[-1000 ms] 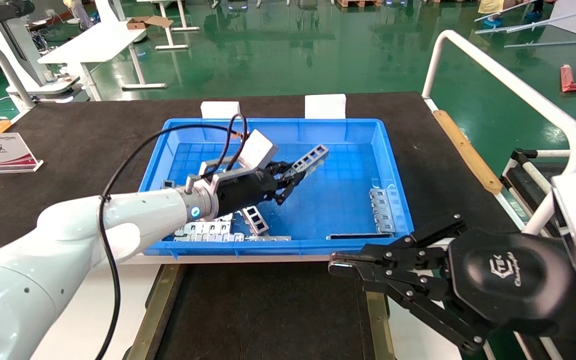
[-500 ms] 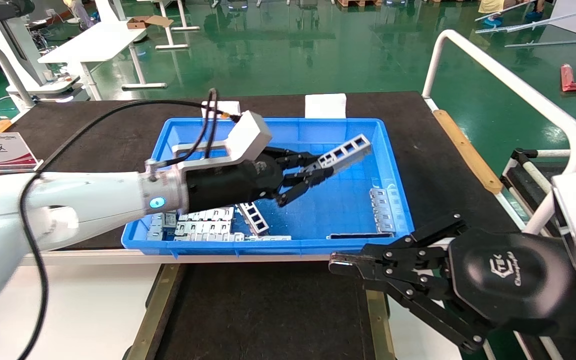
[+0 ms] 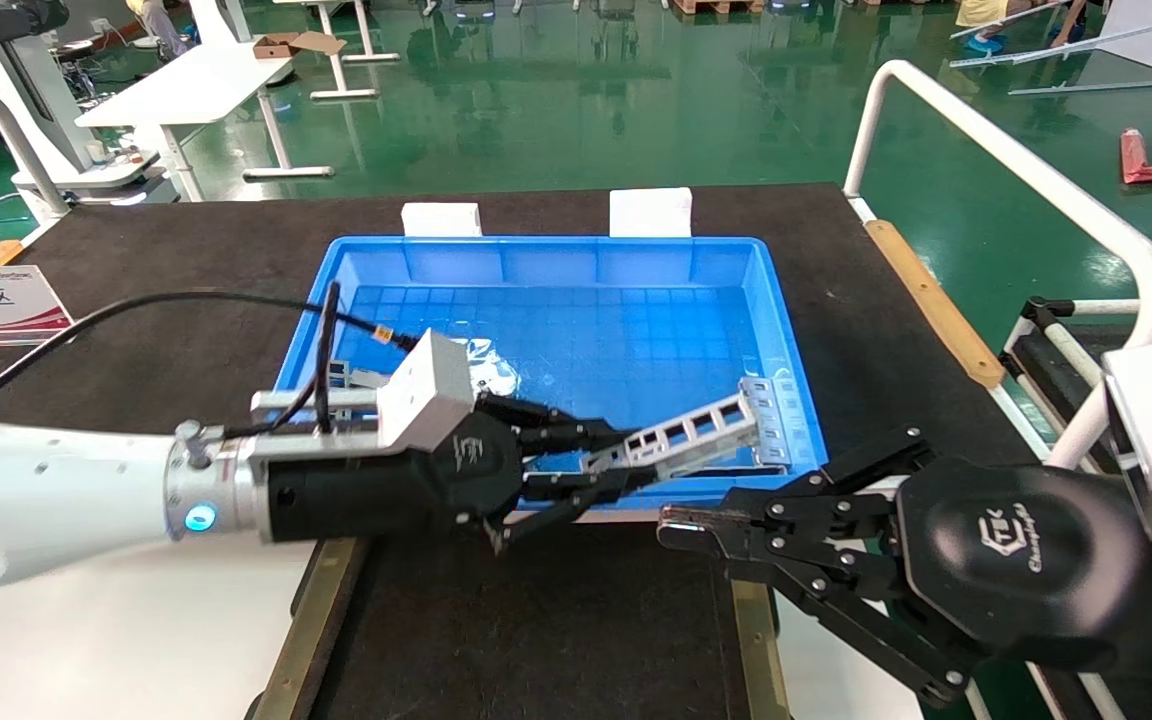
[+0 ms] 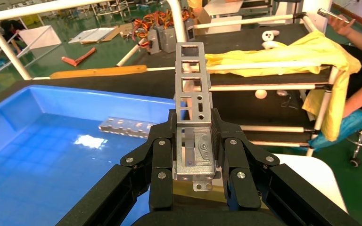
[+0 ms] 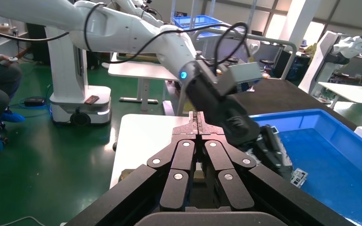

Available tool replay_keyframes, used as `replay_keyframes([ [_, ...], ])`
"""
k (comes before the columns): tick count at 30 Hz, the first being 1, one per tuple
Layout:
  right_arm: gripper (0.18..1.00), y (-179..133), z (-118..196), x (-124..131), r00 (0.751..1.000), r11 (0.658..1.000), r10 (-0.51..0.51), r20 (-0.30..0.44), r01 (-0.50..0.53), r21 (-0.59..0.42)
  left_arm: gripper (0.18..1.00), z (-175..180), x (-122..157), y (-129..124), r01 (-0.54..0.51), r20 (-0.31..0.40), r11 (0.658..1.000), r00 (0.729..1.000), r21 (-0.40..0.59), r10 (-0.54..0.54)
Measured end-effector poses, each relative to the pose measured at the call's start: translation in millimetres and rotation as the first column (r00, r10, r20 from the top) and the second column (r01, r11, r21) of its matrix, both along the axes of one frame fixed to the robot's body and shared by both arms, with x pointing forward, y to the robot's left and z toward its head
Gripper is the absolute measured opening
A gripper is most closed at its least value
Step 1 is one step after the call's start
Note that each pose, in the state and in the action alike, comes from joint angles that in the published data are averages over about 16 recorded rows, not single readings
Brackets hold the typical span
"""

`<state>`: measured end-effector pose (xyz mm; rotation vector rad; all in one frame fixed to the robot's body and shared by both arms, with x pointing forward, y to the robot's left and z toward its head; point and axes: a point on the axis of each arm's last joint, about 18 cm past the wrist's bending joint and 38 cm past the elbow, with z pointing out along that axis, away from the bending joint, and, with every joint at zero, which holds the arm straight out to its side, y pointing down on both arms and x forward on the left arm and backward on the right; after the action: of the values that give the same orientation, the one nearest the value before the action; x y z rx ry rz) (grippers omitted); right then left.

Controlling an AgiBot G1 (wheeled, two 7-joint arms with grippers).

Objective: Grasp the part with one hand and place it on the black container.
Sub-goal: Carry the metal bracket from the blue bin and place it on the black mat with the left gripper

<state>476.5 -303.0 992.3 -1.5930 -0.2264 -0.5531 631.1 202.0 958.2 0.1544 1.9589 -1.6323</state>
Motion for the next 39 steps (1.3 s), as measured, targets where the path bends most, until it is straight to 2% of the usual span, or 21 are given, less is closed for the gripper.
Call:
replay_keyframes([
  [13, 0.191, 0.0, 0.0, 0.0, 1.000, 1.000, 0.000, 0.000, 0.000, 0.000, 0.321, -46.2, -48.6, 6.8, -0.042, -0.070, 0.999, 0.997, 0.010, 0.043],
  [19, 0.191, 0.0, 0.0, 0.0, 1.000, 1.000, 0.000, 0.000, 0.000, 0.000, 0.321, -79.5, -57.2, 13.2, -0.084, -0.133, 0.996, 0.987, 0.028, 0.087],
  [24, 0.191, 0.0, 0.0, 0.0, 1.000, 1.000, 0.000, 0.000, 0.000, 0.000, 0.321, -112.2, -56.0, 19.7, -0.133, -0.204, 0.990, 0.969, 0.043, 0.139],
  [28, 0.191, 0.0, 0.0, 0.0, 1.000, 1.000, 0.000, 0.000, 0.000, 0.000, 0.321, -138.9, -49.1, 24.4, -0.189, -0.270, 0.981, 0.943, 0.049, 0.195],
  [31, 0.191, 0.0, 0.0, 0.0, 1.000, 1.000, 0.000, 0.000, 0.000, 0.000, 0.321, -158.0, -40.5, 26.9, -0.242, -0.325, 0.969, 0.913, 0.047, 0.244],
  [35, 0.191, 0.0, 0.0, 0.0, 1.000, 1.000, 0.000, 0.000, 0.000, 0.000, 0.321, -180.0, -25.4, 28.6, -0.326, -0.400, 0.945, 0.861, 0.036, 0.313],
  [39, 0.191, 0.0, 0.0, 0.0, 1.000, 1.000, 0.000, 0.000, 0.000, 0.000, 0.321, -196.4, -7.8, 27.1, -0.416, -0.474, 0.909, 0.798, 0.011, 0.371],
])
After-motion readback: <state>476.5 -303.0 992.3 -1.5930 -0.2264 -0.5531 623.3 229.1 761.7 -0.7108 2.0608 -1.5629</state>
